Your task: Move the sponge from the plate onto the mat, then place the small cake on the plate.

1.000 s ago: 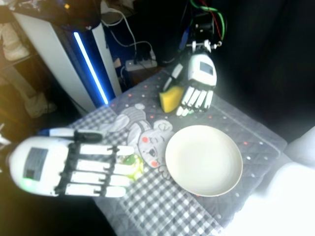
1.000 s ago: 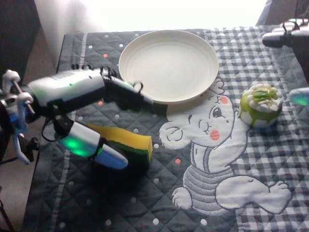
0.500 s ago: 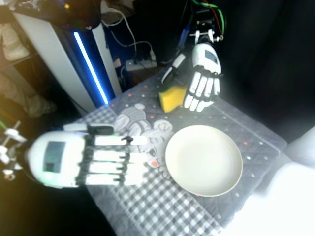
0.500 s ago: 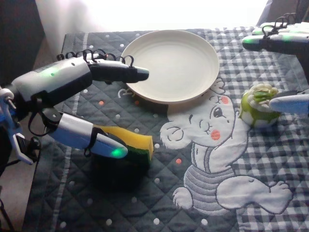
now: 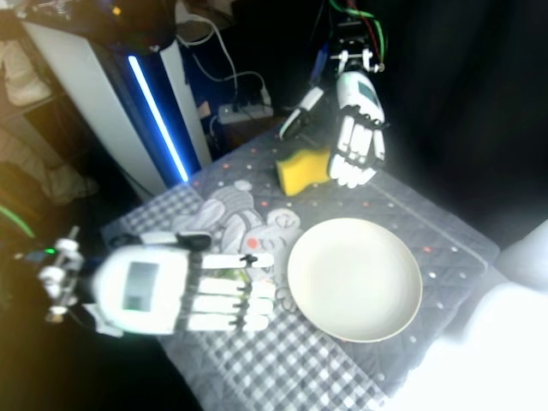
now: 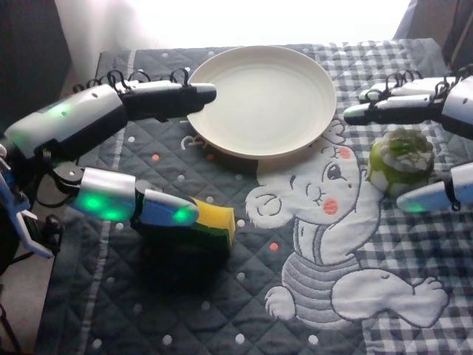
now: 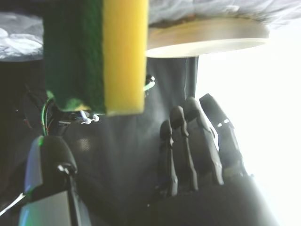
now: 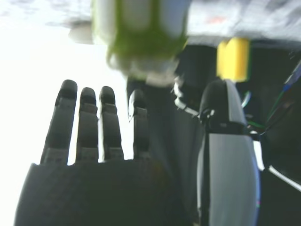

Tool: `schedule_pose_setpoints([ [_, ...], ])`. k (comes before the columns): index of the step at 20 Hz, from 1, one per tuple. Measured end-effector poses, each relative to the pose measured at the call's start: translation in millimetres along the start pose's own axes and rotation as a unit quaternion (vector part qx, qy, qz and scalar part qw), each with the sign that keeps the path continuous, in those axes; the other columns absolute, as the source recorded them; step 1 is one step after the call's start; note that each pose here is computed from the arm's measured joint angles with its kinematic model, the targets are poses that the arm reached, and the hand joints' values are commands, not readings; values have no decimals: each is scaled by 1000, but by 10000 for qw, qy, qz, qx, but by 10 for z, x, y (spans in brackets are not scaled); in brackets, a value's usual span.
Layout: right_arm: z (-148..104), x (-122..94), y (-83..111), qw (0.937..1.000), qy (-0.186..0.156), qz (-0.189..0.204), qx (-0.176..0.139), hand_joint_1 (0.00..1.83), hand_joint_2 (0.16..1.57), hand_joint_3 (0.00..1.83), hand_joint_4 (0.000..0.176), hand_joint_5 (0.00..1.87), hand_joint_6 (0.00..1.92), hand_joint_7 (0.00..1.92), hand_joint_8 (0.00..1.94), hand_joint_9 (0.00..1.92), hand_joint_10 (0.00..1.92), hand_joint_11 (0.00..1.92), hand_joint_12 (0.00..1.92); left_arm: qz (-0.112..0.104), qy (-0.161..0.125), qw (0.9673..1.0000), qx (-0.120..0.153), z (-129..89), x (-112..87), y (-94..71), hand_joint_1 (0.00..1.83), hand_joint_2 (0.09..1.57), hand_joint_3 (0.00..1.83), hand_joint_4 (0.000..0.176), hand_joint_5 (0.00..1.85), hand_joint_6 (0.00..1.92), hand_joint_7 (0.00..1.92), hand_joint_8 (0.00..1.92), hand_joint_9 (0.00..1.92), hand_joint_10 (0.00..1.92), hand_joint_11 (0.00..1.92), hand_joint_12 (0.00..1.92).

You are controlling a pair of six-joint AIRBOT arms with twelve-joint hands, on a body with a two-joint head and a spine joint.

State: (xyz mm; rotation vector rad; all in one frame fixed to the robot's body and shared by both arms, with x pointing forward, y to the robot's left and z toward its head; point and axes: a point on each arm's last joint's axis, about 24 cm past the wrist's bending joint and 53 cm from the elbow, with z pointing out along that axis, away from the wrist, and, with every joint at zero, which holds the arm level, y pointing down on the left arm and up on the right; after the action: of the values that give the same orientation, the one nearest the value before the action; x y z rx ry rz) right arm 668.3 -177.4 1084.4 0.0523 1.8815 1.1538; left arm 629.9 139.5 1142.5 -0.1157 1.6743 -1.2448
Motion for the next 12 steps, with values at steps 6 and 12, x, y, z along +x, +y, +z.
schedule_pose_setpoints([
  [6,6,-6,-140,9997,29,-39,236,1173,1066,4,0,707,17,650,34,805,113,418,1222,-32,-40,10000,27,-17,-1,-9,762,766,0,120,225,2,89,2,51,2,0,176],
  [12,55,13,-118,9998,-21,92,159,1371,1130,0,0,906,1100,943,974,878,1229,793,1128,-53,-55,10000,-1,-26,-5,9,748,762,0,111,217,2,102,1,65,1,0,231],
])
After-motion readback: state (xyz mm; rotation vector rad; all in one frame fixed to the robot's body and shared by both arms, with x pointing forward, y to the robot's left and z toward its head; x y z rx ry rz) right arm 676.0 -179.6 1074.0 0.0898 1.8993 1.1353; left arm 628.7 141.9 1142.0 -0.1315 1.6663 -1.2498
